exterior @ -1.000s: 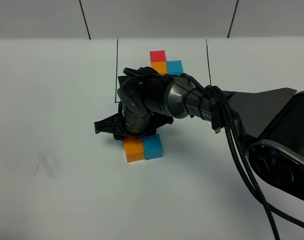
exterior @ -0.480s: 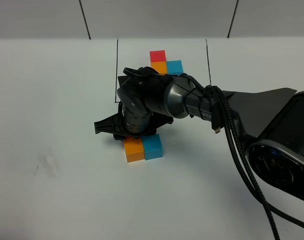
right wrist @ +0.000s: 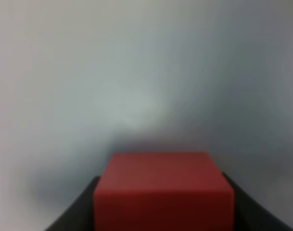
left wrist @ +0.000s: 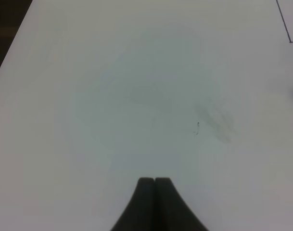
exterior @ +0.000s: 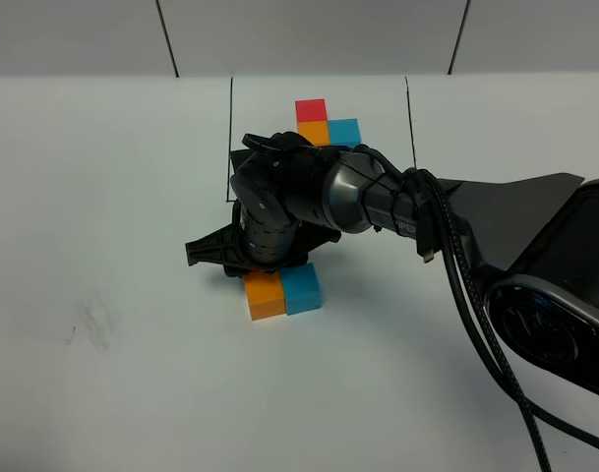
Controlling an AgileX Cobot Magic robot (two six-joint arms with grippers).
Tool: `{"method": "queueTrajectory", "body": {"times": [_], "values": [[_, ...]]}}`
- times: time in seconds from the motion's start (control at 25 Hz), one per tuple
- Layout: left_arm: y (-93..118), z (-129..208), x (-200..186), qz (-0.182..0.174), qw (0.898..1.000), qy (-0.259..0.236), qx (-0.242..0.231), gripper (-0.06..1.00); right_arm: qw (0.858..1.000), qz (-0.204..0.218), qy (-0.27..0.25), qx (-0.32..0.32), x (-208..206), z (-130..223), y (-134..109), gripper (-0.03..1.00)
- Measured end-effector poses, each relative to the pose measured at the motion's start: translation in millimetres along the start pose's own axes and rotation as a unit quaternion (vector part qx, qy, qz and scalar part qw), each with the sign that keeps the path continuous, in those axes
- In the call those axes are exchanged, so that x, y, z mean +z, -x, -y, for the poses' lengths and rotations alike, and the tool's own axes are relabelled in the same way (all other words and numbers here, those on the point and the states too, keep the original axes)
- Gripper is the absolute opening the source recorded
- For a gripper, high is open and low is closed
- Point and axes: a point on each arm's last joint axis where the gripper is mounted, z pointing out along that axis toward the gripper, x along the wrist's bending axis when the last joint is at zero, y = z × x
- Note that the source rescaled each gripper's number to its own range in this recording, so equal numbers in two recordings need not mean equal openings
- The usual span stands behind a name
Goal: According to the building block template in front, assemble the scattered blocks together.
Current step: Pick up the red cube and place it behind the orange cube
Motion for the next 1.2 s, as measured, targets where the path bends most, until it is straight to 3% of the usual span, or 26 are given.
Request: {"method": "queueTrajectory", "body": {"times": [0.32,0.4,0.64,0.76,1.2], "values": [[0.0,0.0,0.0,0.0,1.0,0.0,0.0,0.0,1.0,0.002,-0.003,-0.019,-0.2,0.4,0.3,0.44],[0.0,0.0,0.0,0.0,1.0,0.0,0.0,0.0,1.0,0.003,-0.003,-0.021,-0.2,0.5,0.4,0.48],[0.0,0.0,0.0,0.0,1.0,0.0,0.0,0.0,0.999,0.005,-0.004,-0.032,-0.4,0.4,0.8,0.85],[0.0,0.0,0.0,0.0,1.0,0.0,0.0,0.0,0.999,0.007,-0.003,-0.041,-0.4,0.3,1.2,0.97],[0.0,0.0,0.0,0.0,1.0,0.0,0.0,0.0,0.999,0.008,-0.005,-0.047,-2.6,0.7,0.6,1.0]]}}
